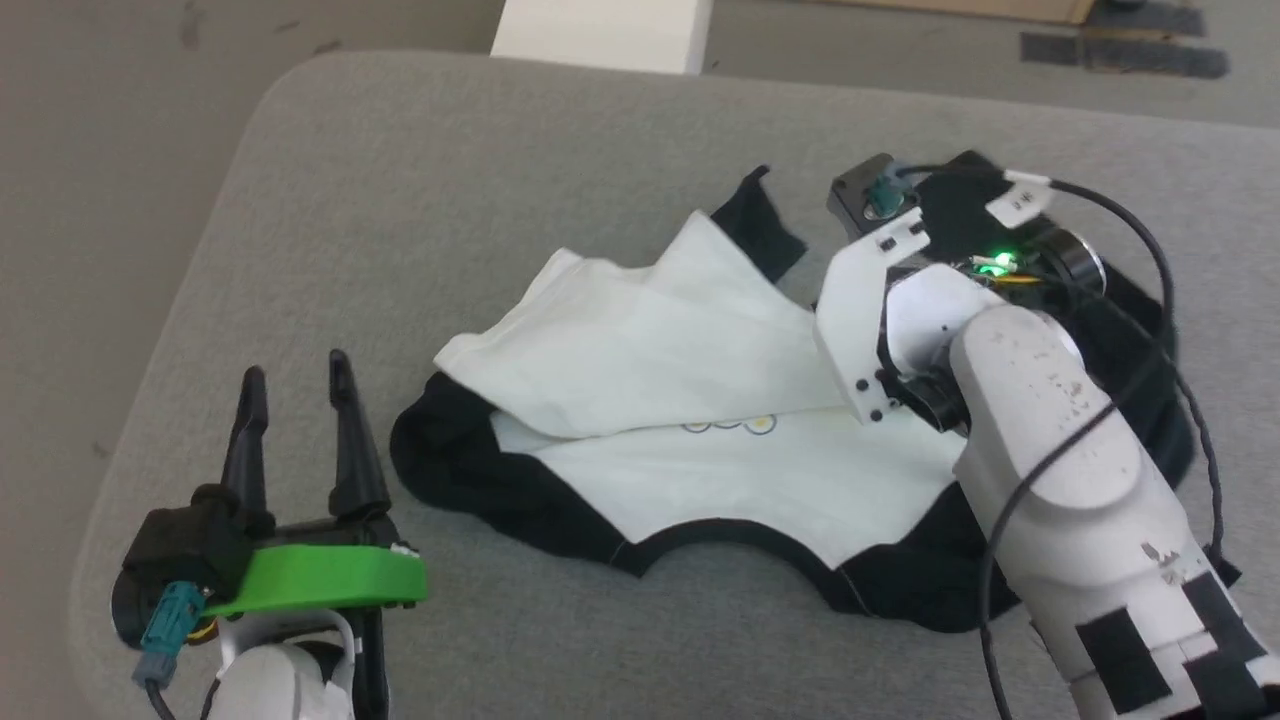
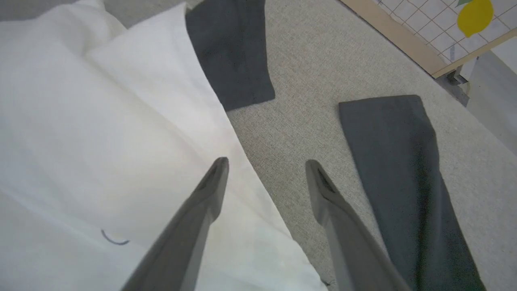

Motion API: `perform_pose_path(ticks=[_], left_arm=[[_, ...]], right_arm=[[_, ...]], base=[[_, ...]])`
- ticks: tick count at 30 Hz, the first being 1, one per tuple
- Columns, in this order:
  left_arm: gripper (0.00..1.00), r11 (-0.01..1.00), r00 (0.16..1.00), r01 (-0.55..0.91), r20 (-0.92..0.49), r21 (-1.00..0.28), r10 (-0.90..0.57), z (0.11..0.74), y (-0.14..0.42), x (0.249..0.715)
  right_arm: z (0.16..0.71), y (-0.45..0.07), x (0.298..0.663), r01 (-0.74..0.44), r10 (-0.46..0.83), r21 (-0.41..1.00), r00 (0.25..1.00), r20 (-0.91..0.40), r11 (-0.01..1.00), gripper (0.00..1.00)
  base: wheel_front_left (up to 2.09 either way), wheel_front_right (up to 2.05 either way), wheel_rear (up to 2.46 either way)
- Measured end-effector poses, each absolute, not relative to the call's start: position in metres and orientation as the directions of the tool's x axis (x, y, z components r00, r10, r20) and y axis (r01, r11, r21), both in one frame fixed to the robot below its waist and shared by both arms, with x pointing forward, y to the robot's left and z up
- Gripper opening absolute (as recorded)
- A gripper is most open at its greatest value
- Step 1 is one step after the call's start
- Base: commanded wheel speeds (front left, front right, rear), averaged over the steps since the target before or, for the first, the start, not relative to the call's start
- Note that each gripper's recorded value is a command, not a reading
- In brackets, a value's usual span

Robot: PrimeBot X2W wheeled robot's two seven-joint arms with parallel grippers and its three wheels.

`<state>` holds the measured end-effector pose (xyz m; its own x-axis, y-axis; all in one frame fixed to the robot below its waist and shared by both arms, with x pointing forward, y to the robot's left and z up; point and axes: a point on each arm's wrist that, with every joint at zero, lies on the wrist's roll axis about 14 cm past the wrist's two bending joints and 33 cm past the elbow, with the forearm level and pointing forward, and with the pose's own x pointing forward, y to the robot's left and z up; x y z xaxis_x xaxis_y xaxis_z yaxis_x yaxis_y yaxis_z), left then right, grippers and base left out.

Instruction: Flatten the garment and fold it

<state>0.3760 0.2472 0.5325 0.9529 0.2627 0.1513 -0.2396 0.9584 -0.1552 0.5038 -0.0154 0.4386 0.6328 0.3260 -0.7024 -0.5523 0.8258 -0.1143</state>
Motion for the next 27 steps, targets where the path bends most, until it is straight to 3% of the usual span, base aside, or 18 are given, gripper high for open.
perform_pose_path(ticks=[6,10,11,12,18,27], left_arm=[[1.00,0.947,0.944,-0.293,0.119,-0.133,0.309,0.522,0.263,0.375],[1.00,0.937,0.938,-0.328,0.079,-0.115,0.338,0.510,0.272,0.370],[1.00,0.935,0.936,-0.334,0.072,-0.115,0.343,0.508,0.273,0.369],[1.00,0.933,0.935,-0.340,0.066,-0.114,0.349,0.506,0.274,0.368],[1.00,0.933,0.936,-0.341,0.051,-0.116,0.349,0.502,0.274,0.370],[1.00,0.936,0.941,-0.329,0.036,-0.122,0.335,0.497,0.269,0.373]], right_arm=[[0.378,0.005,0.492,-0.660,0.265,-0.150,0.485,-0.833,0.736,1.00],[0.368,0.023,0.497,-0.701,0.270,-0.132,0.432,-0.861,0.701,1.00],[0.367,0.027,0.498,-0.706,0.274,-0.122,0.420,-0.865,0.698,0.73],[0.368,0.031,0.501,-0.707,0.286,-0.106,0.412,-0.865,0.699,0.03],[0.375,0.033,0.526,-0.665,0.349,-0.055,0.459,-0.817,0.745,0.00],[0.416,-0.053,0.606,-0.405,0.201,-0.139,0.687,-0.698,0.904,0.00]], base=[[0.00,0.00,0.00],[0.00,0.00,0.00],[0.00,0.00,0.00],[0.00,0.00,0.00],[0.00,0.00,0.00],[0.00,0.00,0.00]])
